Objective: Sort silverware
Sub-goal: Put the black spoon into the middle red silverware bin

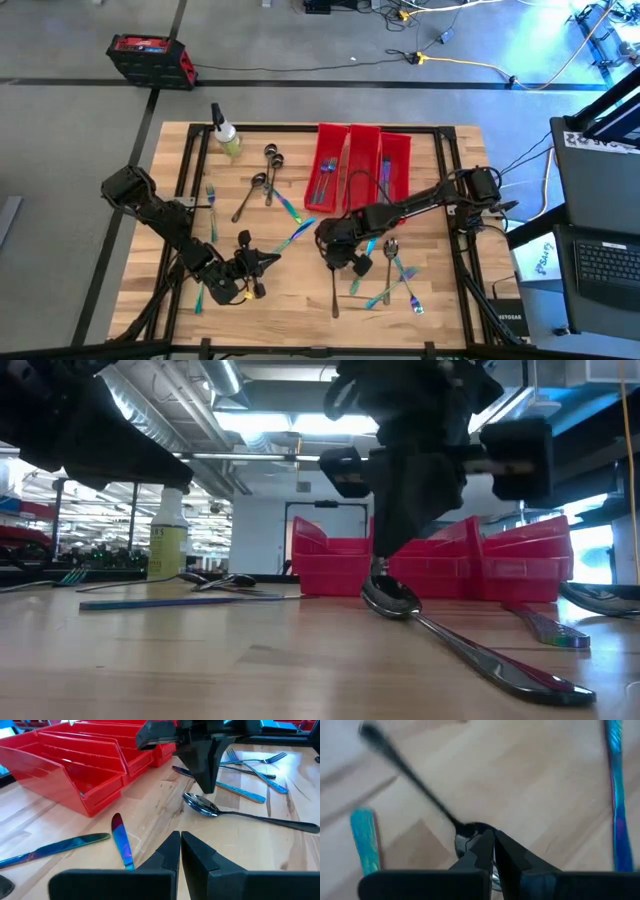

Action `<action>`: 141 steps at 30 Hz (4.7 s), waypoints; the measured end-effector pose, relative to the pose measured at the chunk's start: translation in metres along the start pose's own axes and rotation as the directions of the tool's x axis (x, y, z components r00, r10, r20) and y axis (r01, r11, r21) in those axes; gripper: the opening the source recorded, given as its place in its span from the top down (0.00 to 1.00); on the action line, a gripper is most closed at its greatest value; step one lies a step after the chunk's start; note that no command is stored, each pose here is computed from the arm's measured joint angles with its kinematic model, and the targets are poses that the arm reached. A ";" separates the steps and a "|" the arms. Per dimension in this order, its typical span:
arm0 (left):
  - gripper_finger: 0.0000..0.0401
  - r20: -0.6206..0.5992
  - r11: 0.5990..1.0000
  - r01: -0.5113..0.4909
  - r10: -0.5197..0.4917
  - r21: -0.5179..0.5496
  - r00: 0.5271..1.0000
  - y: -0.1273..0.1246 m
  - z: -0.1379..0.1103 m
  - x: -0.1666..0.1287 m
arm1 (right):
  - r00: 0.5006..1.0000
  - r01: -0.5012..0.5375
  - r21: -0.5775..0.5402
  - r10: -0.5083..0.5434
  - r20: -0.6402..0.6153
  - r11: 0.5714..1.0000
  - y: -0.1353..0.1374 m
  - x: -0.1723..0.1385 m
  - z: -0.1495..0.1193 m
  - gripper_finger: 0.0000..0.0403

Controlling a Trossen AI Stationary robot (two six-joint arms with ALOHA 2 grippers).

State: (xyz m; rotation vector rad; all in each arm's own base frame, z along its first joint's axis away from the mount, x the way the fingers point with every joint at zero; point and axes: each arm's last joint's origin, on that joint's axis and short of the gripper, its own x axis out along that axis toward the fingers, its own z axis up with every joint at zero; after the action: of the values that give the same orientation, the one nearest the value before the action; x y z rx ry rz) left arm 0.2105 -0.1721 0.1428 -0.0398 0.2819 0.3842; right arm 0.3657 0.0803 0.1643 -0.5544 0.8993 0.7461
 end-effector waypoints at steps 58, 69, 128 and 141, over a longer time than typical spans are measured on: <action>1.00 -0.004 0.998 -0.042 0.043 0.051 0.999 0.004 -0.003 0.001 | 0.967 -0.065 0.149 0.099 -0.233 0.987 -0.003 0.019 -0.036 1.00; 1.00 -0.005 0.998 -0.040 0.041 0.044 0.999 0.004 -0.003 0.001 | 0.973 0.023 0.492 0.093 -0.210 0.870 0.002 0.006 -0.030 1.00; 0.23 -0.206 0.304 -0.168 -0.098 -0.938 0.974 0.026 0.008 0.049 | 0.974 0.156 0.618 -0.016 -0.226 0.770 0.016 0.018 -0.028 1.00; 0.23 -0.263 0.305 -0.191 -0.214 -0.933 0.941 0.023 0.021 0.067 | 0.974 0.168 0.607 -0.036 -0.222 0.777 0.015 0.018 -0.028 1.00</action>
State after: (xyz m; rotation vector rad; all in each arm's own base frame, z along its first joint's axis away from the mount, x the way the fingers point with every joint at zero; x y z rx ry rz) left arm 0.2668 -0.1249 0.1442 -1.3676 0.3626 0.4884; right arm 0.3483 0.0764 0.1325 -0.0777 1.2236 0.2532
